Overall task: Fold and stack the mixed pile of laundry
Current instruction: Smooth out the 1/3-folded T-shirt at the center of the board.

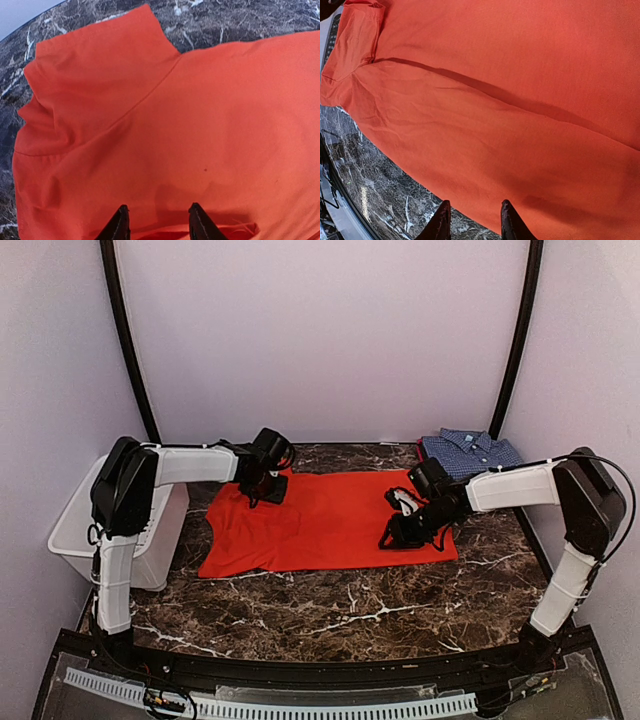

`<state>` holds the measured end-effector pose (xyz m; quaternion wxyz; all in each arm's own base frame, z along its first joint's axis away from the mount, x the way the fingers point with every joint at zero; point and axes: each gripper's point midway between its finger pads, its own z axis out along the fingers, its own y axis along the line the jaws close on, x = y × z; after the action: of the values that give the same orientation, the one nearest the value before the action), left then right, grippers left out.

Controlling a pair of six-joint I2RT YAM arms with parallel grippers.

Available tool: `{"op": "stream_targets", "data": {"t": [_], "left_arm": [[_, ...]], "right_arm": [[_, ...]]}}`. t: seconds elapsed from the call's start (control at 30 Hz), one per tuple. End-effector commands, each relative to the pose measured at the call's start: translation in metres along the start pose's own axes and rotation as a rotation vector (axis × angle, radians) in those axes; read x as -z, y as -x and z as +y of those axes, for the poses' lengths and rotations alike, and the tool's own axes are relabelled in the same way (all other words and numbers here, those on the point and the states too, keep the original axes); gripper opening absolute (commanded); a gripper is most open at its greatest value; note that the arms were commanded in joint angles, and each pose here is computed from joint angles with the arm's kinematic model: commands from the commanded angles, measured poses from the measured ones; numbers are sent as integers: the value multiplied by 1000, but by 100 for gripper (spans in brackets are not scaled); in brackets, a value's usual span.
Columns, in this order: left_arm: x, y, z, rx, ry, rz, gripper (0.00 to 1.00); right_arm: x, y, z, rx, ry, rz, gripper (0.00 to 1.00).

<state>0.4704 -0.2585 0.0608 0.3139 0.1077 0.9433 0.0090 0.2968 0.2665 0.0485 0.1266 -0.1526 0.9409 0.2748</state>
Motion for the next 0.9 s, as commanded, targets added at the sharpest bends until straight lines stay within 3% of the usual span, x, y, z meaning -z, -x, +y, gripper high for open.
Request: {"op": "stream_targets", "data": {"t": [0.0, 0.23, 0.5, 0.67, 0.87], "left_arm": [[19, 23, 9, -17, 29, -29, 40], [67, -14, -2, 63, -164, 12, 43], [105, -127, -10, 60, -234, 216, 45], [122, -177, -10, 148, -260, 302, 46], [106, -220, 43, 272, -17, 408, 49]], "right_arm": [[-1, 0, 6, 21, 11, -4, 31], [11, 2, 3, 71, -59, -9, 31], [30, -19, -18, 97, -191, 51, 31], [28, -41, -33, 71, -249, 113, 31], [9, -60, -60, 22, -349, 228, 29]]}}
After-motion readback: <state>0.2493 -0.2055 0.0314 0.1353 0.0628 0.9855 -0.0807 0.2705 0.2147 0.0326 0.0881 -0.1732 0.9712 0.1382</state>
